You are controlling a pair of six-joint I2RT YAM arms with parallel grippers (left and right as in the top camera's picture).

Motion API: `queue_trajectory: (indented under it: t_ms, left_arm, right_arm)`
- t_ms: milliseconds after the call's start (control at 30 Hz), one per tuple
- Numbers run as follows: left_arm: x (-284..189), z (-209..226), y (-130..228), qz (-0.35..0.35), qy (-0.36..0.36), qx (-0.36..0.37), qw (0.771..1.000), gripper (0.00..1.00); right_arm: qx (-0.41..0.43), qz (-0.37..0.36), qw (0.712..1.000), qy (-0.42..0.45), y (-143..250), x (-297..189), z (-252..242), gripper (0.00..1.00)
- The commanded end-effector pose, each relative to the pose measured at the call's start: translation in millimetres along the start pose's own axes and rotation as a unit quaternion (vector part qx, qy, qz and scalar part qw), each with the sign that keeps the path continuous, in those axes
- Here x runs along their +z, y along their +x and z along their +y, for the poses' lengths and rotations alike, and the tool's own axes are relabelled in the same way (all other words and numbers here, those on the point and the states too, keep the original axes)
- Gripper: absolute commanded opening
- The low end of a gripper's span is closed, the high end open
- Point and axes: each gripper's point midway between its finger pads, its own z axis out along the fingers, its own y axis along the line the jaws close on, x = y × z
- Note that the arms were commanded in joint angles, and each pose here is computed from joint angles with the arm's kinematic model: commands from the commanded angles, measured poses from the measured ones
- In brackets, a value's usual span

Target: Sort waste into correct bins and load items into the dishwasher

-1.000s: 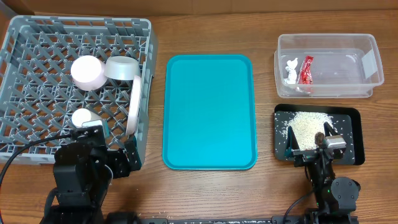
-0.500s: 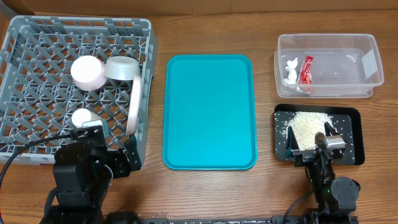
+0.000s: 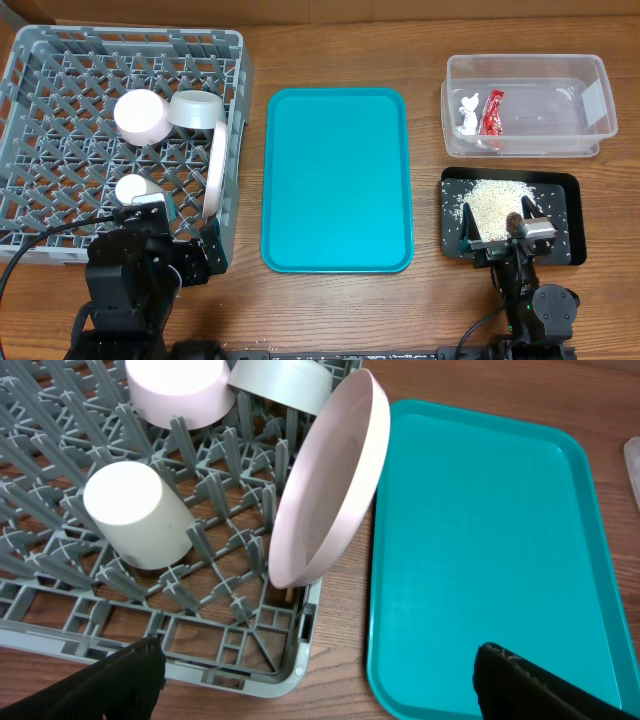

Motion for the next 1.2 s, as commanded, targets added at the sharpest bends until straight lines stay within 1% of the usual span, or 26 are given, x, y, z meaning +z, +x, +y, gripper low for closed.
queue_trajectory:
  t_ms: [0,133,200,300,367,500,600,767,833,933,1033,1067,1100,1167]
  left_arm:
    - [-1,0,-1,-0.004,-0.001,0.008,1.0,1.0]
    - [-4,0,3,-0.005,0.001,0.008,1.0,1.0]
    - [-1,0,6,-0.016,0.005,0.008,1.0,1.0]
    - [14,1,9,-0.056,0.014,0.009,0.998,1.0]
    - [28,-2,17,-0.083,0.033,0.007,0.996,1.0]
    - [51,-3,30,-0.143,0.06,-0.026,0.988,1.0]
    - [63,-3,33,-0.193,0.076,-0.045,0.977,1.0]
    - [70,-4,25,-0.29,0.097,-0.037,0.951,1.0]
    - [71,-5,20,-0.319,0.101,-0.027,0.942,1.0]
    - [70,-7,14,-0.362,0.1,0.007,0.927,1.0]
    - [66,-12,10,-0.379,0.08,0.088,0.918,1.0]
    - [68,-13,13,-0.374,0.078,0.105,0.918,1.0]
    - [72,-13,18,-0.362,0.08,0.106,0.923,1.0]
    - [88,-10,36,-0.315,0.077,0.106,0.94,1.0]
  right_arm:
    - [-0.003,-0.003,1.0,0.009,1,0,-4,1.0]
    - [-0.003,-0.003,1.0,0.009,1,0,-4,1.0]
    - [-0.003,-0.003,1.0,0.009,1,0,-4,1.0]
    - [-0.002,-0.003,1.0,0.009,1,0,-4,1.0]
    - [-0.002,-0.003,1.0,0.009,1,0,-4,1.0]
    - [-0.002,-0.003,1.0,0.009,1,0,-4,1.0]
    - [-0.003,-0.003,1.0,0.009,1,0,-4,1.0]
    - [-0.002,-0.003,1.0,0.009,1,0,-4,1.0]
    - [-0.002,-0.003,1.0,0.009,1,0,-4,1.0]
    - [-0.002,-0.003,1.0,0.009,1,0,-4,1.0]
    - [-0.003,-0.003,1.0,0.009,1,0,-4,1.0]
    - [-0.002,-0.003,1.0,0.009,1,0,-4,1.0]
    - [-0.003,-0.003,1.0,0.009,1,0,-4,1.0]
    - [-0.003,-0.003,1.0,0.009,1,0,-4,1.0]
